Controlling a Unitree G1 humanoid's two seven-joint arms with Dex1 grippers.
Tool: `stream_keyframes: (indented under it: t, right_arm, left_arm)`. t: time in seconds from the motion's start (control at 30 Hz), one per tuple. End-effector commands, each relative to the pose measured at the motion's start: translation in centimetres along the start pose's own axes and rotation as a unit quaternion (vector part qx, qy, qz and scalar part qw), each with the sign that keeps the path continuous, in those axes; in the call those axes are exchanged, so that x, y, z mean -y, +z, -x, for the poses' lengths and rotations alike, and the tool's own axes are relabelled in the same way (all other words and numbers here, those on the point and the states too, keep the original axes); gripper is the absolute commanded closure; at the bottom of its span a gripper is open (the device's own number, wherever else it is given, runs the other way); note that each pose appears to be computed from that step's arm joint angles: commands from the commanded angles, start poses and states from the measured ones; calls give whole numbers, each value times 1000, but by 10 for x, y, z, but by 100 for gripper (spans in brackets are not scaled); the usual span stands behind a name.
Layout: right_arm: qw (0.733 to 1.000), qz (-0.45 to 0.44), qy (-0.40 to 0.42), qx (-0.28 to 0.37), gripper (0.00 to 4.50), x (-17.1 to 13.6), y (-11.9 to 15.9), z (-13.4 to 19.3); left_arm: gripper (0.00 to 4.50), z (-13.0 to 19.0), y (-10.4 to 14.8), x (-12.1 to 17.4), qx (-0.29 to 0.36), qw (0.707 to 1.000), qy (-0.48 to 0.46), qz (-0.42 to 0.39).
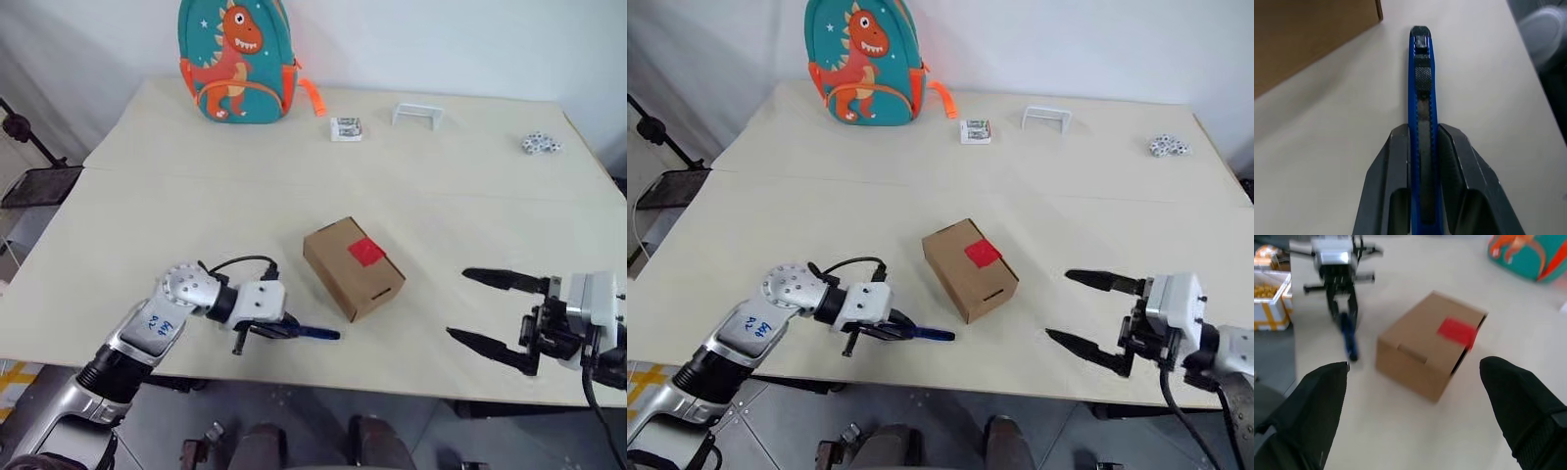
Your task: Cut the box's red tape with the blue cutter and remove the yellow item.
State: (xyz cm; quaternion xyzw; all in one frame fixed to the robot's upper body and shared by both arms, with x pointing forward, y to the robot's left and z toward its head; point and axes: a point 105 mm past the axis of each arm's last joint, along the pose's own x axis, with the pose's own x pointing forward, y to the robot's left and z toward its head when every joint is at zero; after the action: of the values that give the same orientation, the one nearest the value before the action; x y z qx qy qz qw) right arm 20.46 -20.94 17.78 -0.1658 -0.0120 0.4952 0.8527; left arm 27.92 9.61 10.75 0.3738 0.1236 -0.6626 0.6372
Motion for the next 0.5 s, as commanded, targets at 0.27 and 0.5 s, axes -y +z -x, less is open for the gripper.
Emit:
stream_keyframes:
  t: [0.27, 0.5]
  right_arm:
    - [997, -35, -15, -66, 0, -26, -9, 8]
    - [995, -51, -20, -86, 0, -30, -12, 19]
  left_arm:
    - [405, -21, 0, 16, -49, 999, -8, -9]
    - [405, -35, 15, 26, -33, 998, -46, 34]
